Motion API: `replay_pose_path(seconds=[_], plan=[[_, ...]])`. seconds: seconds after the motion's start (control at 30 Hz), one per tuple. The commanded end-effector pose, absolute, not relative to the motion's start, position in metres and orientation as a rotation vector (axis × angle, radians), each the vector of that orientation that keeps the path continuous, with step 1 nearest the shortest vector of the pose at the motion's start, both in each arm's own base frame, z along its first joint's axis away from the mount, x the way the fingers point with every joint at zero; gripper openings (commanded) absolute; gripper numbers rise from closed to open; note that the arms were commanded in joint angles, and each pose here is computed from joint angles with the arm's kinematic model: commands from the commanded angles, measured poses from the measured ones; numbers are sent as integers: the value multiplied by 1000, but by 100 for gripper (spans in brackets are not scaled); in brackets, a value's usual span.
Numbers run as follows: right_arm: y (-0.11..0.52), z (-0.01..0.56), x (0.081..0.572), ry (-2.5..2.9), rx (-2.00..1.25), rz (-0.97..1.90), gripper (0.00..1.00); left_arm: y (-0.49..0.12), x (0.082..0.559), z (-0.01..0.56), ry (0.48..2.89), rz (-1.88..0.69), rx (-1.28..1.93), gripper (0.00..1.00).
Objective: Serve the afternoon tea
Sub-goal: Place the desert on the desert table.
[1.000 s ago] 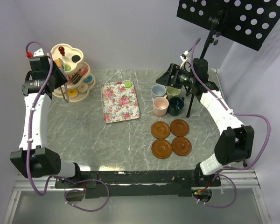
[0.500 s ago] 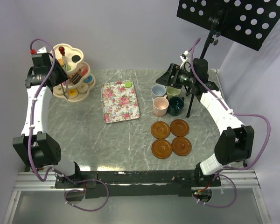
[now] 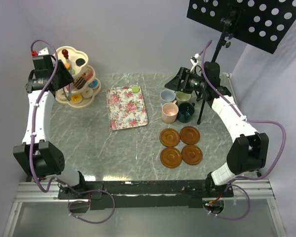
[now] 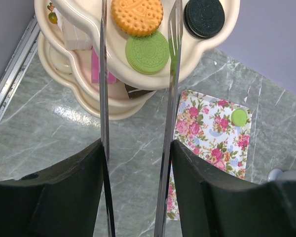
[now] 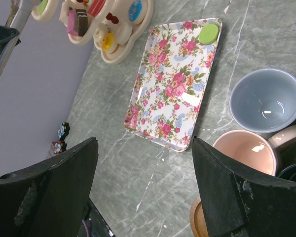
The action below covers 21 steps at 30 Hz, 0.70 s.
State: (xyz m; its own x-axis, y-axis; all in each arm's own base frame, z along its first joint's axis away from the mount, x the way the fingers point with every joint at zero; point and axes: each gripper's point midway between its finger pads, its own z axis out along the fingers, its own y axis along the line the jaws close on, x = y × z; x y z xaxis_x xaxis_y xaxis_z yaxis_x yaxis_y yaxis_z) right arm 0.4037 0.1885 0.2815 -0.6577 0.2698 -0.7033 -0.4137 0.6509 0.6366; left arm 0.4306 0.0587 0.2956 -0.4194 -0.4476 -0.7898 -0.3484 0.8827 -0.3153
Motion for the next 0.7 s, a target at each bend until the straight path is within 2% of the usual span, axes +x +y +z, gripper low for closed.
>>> replay_pose_path(seconds=[0.0,0.3,0.53,0.67], plan=[[187,301,410,1971,-147,1041,83,60,428,342,1922,-127,-535,59],[189,297,411,1979,-141,1050,83,78,393,399,1739,-6,-555,60],[189,298,413,1980,-141,1048,83,74,366,394,1757,23,-548,57],[189,296,415,1984,-136,1044,83,41,369,393,1801,14,-455,57]])
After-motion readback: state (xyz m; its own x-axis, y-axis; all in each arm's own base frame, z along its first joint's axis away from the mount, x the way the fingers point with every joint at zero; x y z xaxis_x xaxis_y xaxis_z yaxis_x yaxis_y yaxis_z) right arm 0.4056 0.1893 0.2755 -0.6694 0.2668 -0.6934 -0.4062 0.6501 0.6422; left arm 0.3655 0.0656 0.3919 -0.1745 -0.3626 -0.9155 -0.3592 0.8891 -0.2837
